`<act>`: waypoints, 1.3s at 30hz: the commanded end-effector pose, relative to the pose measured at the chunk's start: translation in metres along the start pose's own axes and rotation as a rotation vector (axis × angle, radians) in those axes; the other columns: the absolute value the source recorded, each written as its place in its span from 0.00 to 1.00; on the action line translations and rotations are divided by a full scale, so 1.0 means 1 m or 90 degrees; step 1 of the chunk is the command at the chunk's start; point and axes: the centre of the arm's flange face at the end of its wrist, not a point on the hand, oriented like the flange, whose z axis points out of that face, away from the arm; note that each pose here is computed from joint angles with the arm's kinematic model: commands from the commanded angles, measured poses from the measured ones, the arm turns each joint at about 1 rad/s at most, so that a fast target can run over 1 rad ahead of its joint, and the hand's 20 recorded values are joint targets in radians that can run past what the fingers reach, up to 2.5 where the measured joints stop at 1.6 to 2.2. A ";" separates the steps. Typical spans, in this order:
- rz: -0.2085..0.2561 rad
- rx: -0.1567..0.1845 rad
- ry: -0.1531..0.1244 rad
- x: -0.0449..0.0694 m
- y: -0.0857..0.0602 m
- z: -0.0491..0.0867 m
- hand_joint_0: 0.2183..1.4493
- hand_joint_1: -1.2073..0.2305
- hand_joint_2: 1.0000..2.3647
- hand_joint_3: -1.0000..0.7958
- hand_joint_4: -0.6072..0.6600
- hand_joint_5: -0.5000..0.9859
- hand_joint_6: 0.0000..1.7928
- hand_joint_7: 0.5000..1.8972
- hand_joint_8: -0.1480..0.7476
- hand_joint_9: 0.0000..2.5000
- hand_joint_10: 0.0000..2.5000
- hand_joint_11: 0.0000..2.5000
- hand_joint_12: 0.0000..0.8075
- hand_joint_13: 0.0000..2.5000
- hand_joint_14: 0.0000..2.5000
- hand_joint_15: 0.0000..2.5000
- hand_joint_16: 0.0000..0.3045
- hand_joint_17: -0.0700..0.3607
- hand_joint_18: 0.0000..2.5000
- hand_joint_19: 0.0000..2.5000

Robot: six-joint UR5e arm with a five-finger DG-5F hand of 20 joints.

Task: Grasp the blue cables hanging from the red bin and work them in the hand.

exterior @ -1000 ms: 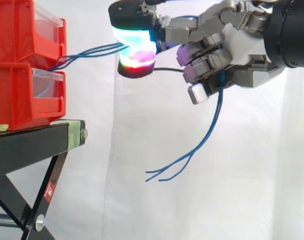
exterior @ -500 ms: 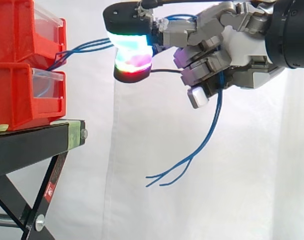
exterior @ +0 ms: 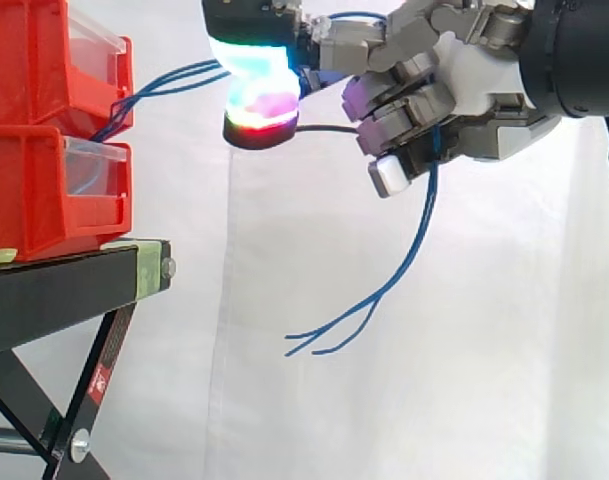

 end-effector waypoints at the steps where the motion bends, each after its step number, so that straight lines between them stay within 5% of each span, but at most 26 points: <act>1: 0.002 0.007 -0.007 -0.002 -0.001 0.001 0.56 0.44 0.01 0.10 0.67 0.30 0.44 0.40 0.81 0.68 1.00 1.00 0.87 0.84 1.00 0.86 0.69 0.53 1.00 0.31; 21: -0.001 0.009 -0.009 -0.002 -0.002 0.000 0.50 0.43 0.00 0.01 0.68 0.38 0.36 0.48 0.81 0.68 1.00 1.00 0.87 0.84 1.00 0.86 0.69 0.53 1.00 0.31; 32: -0.002 0.009 -0.009 -0.002 -0.002 0.000 0.58 0.42 0.01 0.19 0.68 0.38 0.36 0.46 0.81 0.68 1.00 1.00 0.87 0.84 1.00 0.86 0.69 0.53 1.00 0.31; 39: -0.001 0.009 -0.009 -0.002 -0.001 0.001 0.62 0.43 0.02 0.28 0.68 0.40 0.24 0.48 0.81 0.68 1.00 1.00 0.87 0.84 1.00 0.86 0.69 0.53 1.00 0.31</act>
